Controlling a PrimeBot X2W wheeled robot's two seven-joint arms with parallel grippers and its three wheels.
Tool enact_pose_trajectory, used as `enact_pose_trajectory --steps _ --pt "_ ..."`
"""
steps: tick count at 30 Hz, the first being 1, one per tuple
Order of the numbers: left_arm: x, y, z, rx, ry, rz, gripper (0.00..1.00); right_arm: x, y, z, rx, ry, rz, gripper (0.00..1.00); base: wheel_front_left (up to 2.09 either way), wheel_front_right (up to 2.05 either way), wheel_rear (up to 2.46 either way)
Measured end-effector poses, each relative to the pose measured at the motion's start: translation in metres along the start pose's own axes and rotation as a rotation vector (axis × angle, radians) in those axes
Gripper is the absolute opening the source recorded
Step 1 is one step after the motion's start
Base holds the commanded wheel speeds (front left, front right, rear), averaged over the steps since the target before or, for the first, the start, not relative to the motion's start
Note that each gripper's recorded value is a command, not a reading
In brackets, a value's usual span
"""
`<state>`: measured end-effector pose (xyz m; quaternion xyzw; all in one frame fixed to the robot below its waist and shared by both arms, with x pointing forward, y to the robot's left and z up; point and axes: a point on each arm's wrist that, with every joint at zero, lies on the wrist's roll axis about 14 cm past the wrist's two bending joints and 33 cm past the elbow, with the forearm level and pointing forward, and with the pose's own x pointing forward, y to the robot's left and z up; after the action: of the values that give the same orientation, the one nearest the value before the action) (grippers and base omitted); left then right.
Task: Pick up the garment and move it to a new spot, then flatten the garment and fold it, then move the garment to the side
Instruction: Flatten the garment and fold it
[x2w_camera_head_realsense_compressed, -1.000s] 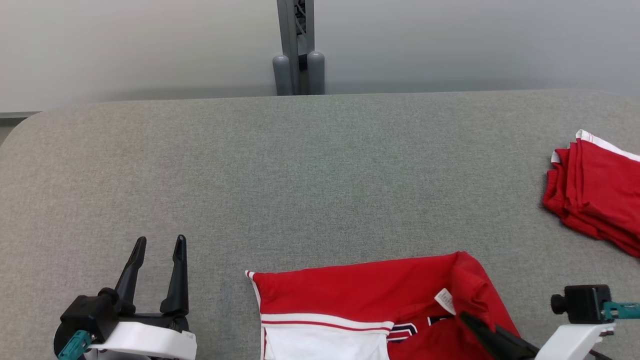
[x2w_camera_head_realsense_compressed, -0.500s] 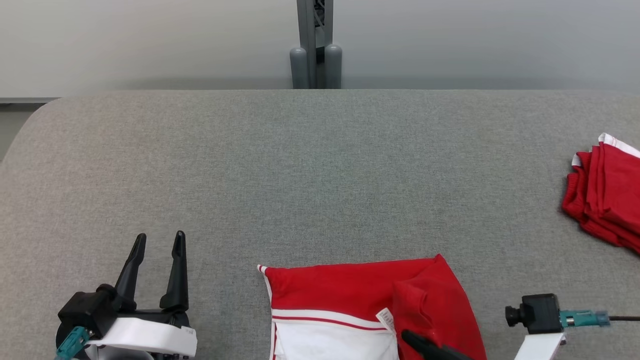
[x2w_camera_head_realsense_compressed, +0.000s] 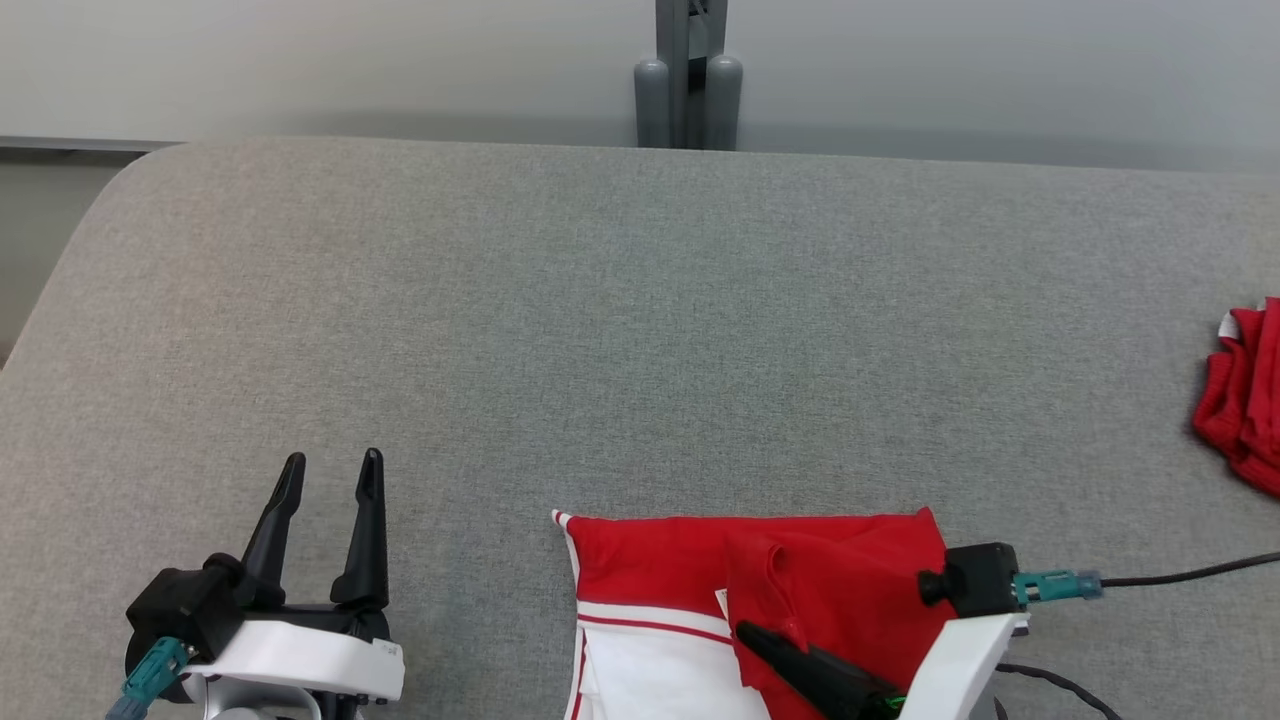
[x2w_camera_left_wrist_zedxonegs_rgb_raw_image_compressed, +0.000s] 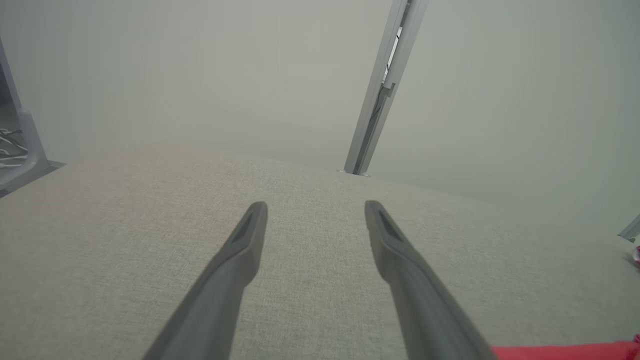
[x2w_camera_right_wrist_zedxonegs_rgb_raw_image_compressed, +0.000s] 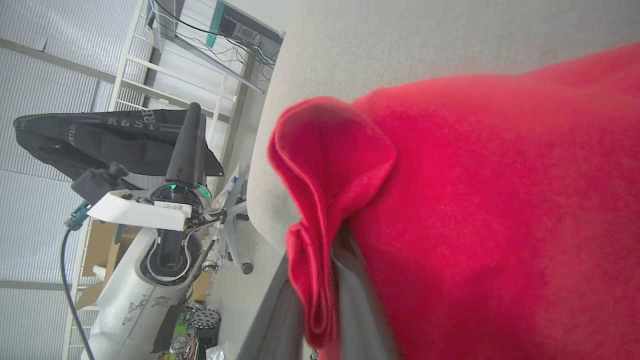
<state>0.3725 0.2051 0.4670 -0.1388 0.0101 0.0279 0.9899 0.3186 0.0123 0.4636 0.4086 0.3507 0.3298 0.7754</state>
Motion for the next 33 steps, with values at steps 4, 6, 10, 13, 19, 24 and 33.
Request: enact_pose_trajectory --steps 4,6,10,13,19,24,33 --pt "0.0 0.005 -0.001 0.002 0.005 0.017 1.0 0.016 -0.005 -0.011 -0.026 0.066 -0.011 0.0 0.0 0.0 0.0" --pt "-0.001 0.008 -0.002 0.002 0.008 0.026 1.0 0.022 -0.005 -0.016 -0.028 0.09 -0.008 0.0 0.0 0.0 0.0" --pt "-0.004 0.015 -0.005 0.0 0.017 0.048 1.0 0.035 -0.01 -0.024 -0.035 0.129 -0.012 0.0 0.0 0.0 0.0" --pt "-0.007 0.019 -0.005 0.001 0.021 0.061 1.0 0.041 -0.013 -0.028 -0.04 0.149 -0.017 0.0 0.0 0.0 0.0" --pt "-0.012 0.024 -0.003 0.0 0.016 0.078 1.0 0.048 -0.018 -0.035 -0.07 0.177 -0.037 1.0 0.0 0.0 0.0" --pt "-0.015 0.027 -0.001 -0.004 0.011 0.087 1.0 0.052 -0.009 -0.034 -0.08 0.174 -0.007 1.0 0.0 0.0 0.0" --pt "-0.018 0.03 -0.001 -0.007 0.01 0.099 1.0 0.06 0.007 -0.051 -0.104 0.241 0.042 1.0 0.0 0.0 0.0"
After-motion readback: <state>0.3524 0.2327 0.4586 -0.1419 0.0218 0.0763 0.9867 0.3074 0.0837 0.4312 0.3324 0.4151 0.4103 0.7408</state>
